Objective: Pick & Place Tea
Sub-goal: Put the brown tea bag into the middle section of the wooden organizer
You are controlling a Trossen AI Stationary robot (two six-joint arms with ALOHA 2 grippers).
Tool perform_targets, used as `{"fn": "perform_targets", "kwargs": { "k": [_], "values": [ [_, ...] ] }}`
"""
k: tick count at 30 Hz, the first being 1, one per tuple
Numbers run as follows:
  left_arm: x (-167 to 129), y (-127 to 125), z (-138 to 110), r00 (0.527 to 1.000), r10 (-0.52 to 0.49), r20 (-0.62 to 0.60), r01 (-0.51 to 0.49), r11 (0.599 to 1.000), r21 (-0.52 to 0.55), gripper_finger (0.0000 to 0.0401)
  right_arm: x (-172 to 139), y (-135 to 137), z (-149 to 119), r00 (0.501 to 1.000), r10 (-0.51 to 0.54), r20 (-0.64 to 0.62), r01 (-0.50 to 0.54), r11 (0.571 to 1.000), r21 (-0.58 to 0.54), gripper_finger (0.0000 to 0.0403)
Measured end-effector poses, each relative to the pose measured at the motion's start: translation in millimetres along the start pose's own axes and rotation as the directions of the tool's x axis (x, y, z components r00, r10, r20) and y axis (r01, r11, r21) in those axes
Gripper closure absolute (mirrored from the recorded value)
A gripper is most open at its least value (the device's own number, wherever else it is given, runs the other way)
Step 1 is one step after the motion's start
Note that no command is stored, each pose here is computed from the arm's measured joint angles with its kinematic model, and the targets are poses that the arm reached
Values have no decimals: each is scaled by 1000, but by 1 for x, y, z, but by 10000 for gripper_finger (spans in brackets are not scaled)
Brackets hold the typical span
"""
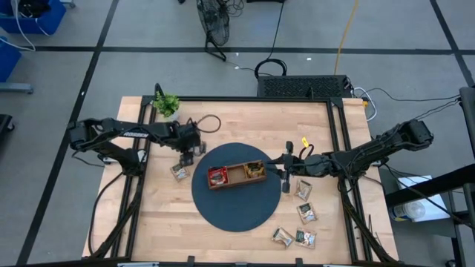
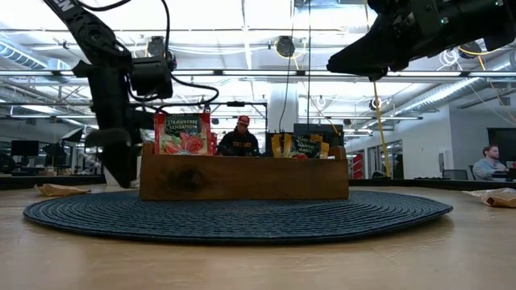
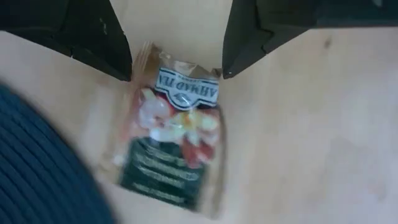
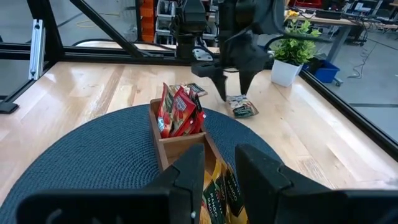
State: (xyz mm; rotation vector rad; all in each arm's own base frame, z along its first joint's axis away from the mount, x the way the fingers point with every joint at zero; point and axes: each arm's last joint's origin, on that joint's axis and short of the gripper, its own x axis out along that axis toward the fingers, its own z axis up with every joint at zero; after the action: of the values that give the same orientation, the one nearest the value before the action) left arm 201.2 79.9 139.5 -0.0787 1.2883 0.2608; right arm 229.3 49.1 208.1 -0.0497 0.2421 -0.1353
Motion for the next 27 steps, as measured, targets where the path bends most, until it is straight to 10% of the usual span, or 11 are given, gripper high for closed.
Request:
{"fn": "perform_targets", "kwargs": {
  "k": [27],
  "values": [
    [-1, 1, 8, 974, 218, 69, -228, 948, 224, 169, 0, 0, 0, 1000, -1, 0, 1, 1000, 0, 326]
  ]
}}
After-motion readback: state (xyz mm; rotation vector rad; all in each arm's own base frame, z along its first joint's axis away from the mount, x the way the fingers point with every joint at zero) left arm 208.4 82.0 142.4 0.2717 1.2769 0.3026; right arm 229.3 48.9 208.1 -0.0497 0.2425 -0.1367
